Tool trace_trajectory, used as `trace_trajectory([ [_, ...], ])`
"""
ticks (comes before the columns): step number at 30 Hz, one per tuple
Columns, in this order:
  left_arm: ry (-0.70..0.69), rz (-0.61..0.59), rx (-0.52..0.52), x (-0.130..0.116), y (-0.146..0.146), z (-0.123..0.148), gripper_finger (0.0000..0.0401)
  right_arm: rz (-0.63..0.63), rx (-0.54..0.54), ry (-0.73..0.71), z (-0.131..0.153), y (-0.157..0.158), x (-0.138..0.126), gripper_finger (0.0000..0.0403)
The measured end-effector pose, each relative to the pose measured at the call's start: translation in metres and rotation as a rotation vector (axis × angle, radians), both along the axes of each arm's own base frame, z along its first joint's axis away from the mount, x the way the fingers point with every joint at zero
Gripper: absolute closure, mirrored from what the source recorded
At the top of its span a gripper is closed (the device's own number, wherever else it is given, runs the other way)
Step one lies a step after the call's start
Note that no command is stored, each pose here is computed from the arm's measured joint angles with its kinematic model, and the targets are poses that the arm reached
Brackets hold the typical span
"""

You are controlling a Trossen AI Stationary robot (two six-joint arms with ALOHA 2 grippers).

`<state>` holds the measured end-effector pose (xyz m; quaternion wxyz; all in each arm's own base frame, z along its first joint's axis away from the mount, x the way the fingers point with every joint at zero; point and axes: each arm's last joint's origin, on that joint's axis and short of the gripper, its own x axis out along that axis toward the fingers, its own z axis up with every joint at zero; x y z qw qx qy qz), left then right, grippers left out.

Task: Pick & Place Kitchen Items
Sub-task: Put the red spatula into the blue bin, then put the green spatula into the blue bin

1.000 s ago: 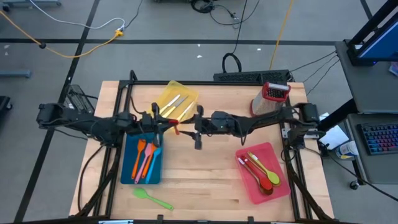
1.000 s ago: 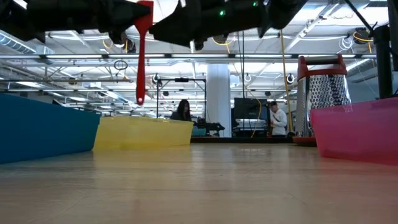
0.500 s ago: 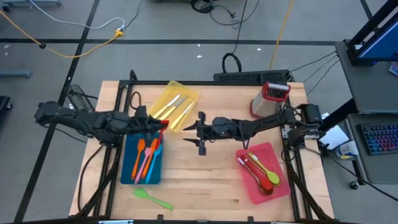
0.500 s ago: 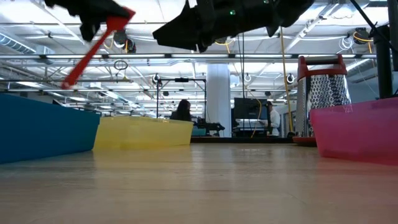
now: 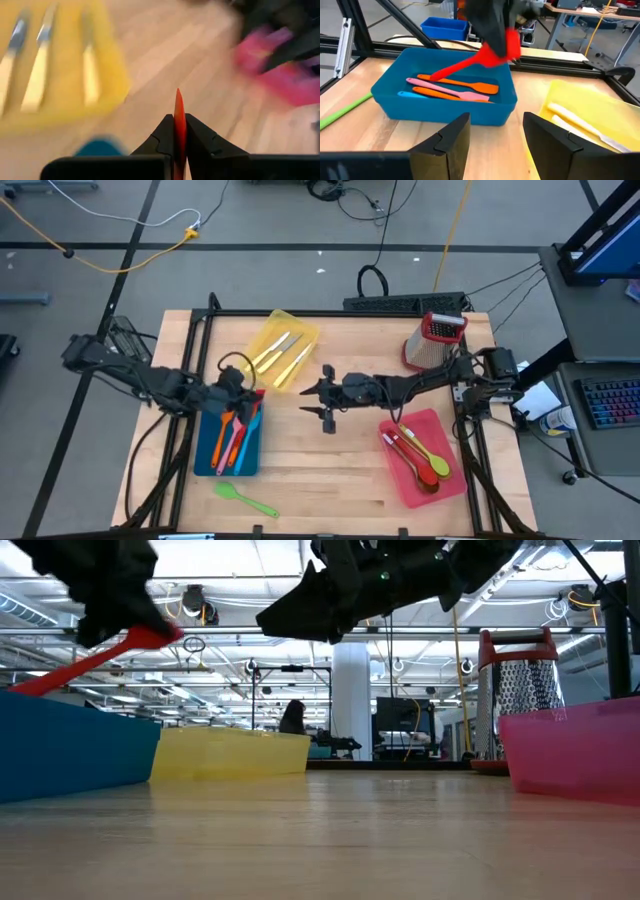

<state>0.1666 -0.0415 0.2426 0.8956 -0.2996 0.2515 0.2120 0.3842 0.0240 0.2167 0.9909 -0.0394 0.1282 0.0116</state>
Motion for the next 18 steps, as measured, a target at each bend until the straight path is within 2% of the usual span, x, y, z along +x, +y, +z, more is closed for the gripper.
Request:
trace_trajectory([
  [9,0.327,0.184,-0.183,0.003,-0.014,-0.046,0.0351,0.01,-0.006,-0.013,0.001,0.003,0.0,0.0229],
  [13,0.431,0.205,-0.203,0.01,-0.022,-0.064,0.0347,0.018,-0.039,-0.026,0.002,0.003,0.0,0.0231],
  [18,0.525,0.208,-0.179,0.016,-0.026,-0.081,0.0345,0.032,-0.096,-0.054,0.005,0.003,0.001,0.0232],
])
